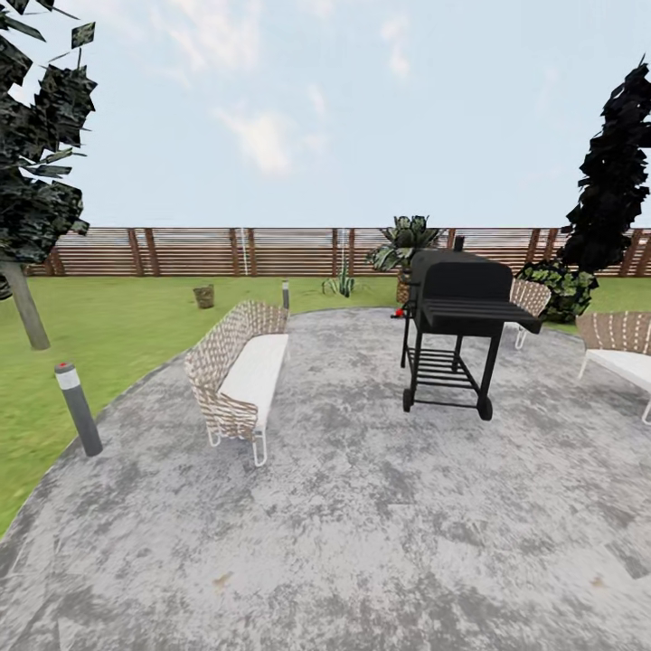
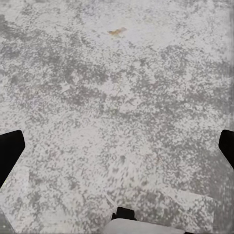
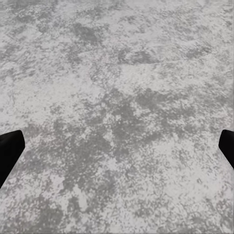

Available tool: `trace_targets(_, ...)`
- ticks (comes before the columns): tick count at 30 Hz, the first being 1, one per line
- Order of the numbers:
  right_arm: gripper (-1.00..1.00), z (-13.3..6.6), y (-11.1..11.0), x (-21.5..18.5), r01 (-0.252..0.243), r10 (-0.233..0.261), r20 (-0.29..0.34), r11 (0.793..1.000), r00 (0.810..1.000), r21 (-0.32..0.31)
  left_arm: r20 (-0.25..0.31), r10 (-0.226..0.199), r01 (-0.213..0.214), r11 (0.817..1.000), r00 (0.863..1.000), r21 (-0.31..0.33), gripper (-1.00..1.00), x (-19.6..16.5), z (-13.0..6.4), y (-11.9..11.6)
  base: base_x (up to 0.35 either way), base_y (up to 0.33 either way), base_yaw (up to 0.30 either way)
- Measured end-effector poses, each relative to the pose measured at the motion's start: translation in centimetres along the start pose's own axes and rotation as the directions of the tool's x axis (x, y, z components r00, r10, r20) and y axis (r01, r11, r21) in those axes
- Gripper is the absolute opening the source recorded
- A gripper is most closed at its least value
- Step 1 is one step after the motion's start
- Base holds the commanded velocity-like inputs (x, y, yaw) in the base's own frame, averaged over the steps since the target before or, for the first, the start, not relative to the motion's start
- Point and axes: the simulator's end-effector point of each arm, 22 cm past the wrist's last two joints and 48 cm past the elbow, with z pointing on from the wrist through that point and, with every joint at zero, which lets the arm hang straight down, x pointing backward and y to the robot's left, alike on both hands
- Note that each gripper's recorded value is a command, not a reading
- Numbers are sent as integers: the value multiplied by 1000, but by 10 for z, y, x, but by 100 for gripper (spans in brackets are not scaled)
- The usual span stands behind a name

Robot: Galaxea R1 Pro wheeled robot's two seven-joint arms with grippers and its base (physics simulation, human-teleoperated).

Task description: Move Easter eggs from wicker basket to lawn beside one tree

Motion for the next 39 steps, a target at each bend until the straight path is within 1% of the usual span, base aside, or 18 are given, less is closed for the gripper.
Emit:
trace_targets(20, 100, 0, 2, 1, 4, -4, -2, 1000, 1000, -6, -1, 0, 0, 1000, 1000, 0, 100, 0, 0, 0, 301, -189, 0)
trace_targets(24, 100, -1, 3, 2, 5, -5, -7, 1000, 1000, -9, -33, 0, 0, 1000, 999, 3, 100, 9, -1, -2, 301, -180, 0)
trace_targets(25, 100, -1, 5, 2, 4, -4, -8, 1000, 1000, -11, -53, -2, 3, 1000, 999, 19, 100, 14, -2, -13, 301, -180, 0)
trace_targets(26, 100, 0, 6, 2, 3, -3, -7, 1000, 1000, -11, -61, -5, 7, 1000, 998, 26, 100, 16, -2, -20, 301, -180, 0)
trace_targets(28, 100, 1, 9, -1, 0, 0, -1, 1000, 1000, -16, -85, -13, 18, 998, 996, 59, 100, 23, -5, -48, 301, -181, 0)
trace_targets(30, 100, 4, 18, -10, -8, 8, 17, 1000, 1000, -25, -82, -5, 12, 996, 997, 85, 100, 17, -3, -65, 301, -181, 0)
trace_targets(32, 100, 13, 28, -28, -19, 21, 51, 999, 998, -35, -62, 18, -11, 994, 998, 112, 100, 1, 2, -79, 301, -181, 0)
trace_targets(33, 100, 25, 38, -47, -28, 31, 66, 999, 997, -46, -50, 41, -34, 990, 998, 135, 100, -18, 7, -92, 301, -180, 0)
trace_targets(34, 100, 35, 44, -58, -34, 37, 62, 998, 997, -51, -50, 51, -44, 989, 997, 144, 100, -30, 11, -98, 301, -180, 0)
trace_targets(35, 100, 39, 46, -63, -38, 41, 56, 998, 998, -51, -51, 55, -47, 988, 997, 147, 100, -36, 13, -100, 301, -180, 0)
trace_targets(36, 100, 47, 50, -71, -42, 44, 42, 998, 998, -50, -48, 59, -51, 987, 997, 152, 100, -50, 16, -104, 301, -180, 0)
trace_targets(37, 100, 56, 54, -81, -46, 47, 26, 998, 999, -43, -33, 59, -53, 986, 998, 155, 100, -70, 20, -108, 301, -180, 0)
trace_targets(39, 100, 63, 54, -87, -51, 51, 14, 998, 999, -25, -21, 50, -46, 987, 999, 153, 100, -84, 22, -108, 301, -180, 0)
